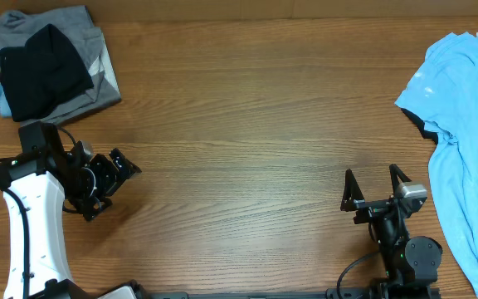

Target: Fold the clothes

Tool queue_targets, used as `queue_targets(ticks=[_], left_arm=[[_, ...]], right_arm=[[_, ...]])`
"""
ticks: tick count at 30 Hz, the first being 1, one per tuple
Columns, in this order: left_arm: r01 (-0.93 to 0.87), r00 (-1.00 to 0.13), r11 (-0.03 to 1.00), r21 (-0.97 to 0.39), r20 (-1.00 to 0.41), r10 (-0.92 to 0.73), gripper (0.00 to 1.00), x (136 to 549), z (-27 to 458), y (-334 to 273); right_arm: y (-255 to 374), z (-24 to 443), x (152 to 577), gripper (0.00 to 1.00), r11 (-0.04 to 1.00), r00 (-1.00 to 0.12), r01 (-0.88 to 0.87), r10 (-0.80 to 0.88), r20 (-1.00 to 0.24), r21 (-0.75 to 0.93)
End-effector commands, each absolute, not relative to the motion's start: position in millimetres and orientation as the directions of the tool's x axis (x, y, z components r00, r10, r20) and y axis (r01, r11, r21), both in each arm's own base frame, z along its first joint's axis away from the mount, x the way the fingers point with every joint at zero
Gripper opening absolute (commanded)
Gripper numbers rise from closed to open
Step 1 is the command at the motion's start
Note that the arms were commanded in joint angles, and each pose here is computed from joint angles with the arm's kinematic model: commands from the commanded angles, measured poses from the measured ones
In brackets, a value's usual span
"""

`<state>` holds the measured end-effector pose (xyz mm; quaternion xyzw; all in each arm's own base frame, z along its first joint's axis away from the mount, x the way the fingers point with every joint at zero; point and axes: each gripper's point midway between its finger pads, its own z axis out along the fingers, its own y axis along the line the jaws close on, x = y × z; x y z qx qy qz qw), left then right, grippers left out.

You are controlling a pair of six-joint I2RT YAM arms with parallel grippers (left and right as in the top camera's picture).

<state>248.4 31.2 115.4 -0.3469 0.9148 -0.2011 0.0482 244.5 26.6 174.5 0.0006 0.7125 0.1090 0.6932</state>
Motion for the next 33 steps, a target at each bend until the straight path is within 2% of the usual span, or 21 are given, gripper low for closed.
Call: queue_targets(ticks=[1,10,14,17,20,26,29,33], left_arm=[[-0.628,-0.744,0.664,-0.405,0.063,-0.665,1.00,248.5,115.0,31.0],[-0.625,-0.748,0.670,-0.400,0.062,-0.661,1.00,248.0,114.2,31.7],[-0.630,-0.749,0.707,-0.321,0.009,-0.663,1.00,240.9,113.6,45.5],[-0.617,-0.745,0.711,-0.337,-0.040,-0.666,1.00,237.8,127.5,43.5],[-0.566,-0.757,0.744,-0.355,-0.134,-0.639,1.00,233.8,144.5,35.9],[-0.271,-0.804,0.878,-0.395,-0.408,-0.432,1.00,222.8,165.9,-11.6],[-0.105,-0.754,0.914,-0.393,-0.568,-0.331,1.00,212.2,170.7,-33.1],[-0.010,-0.694,0.933,-0.360,-0.669,-0.266,1.00,194.6,163.5,-39.4]], right_arm=[[26.6,172.5,244.5,1.00,0.977,-0.035,-0.152,0.146,-0.989,0.149],[26.6,172.5,244.5,1.00,0.977,-0.035,-0.151,0.146,-0.989,0.149],[26.6,172.5,244.5,1.00,0.977,-0.035,-0.151,0.146,-0.989,0.149],[26.6,172.5,244.5,1.00,0.977,-0.035,-0.152,0.146,-0.989,0.149],[26.6,172.5,244.5,1.00,0.977,-0.035,-0.151,0.146,-0.989,0.149],[26.6,172.5,244.5,1.00,0.977,-0.035,-0.151,0.146,-0.989,0.149],[26.6,172.5,244.5,1.00,0.977,-0.035,-0.152,0.146,-0.989,0.149],[26.6,172.5,244.5,1.00,0.977,-0.035,-0.151,0.146,-0.989,0.149]])
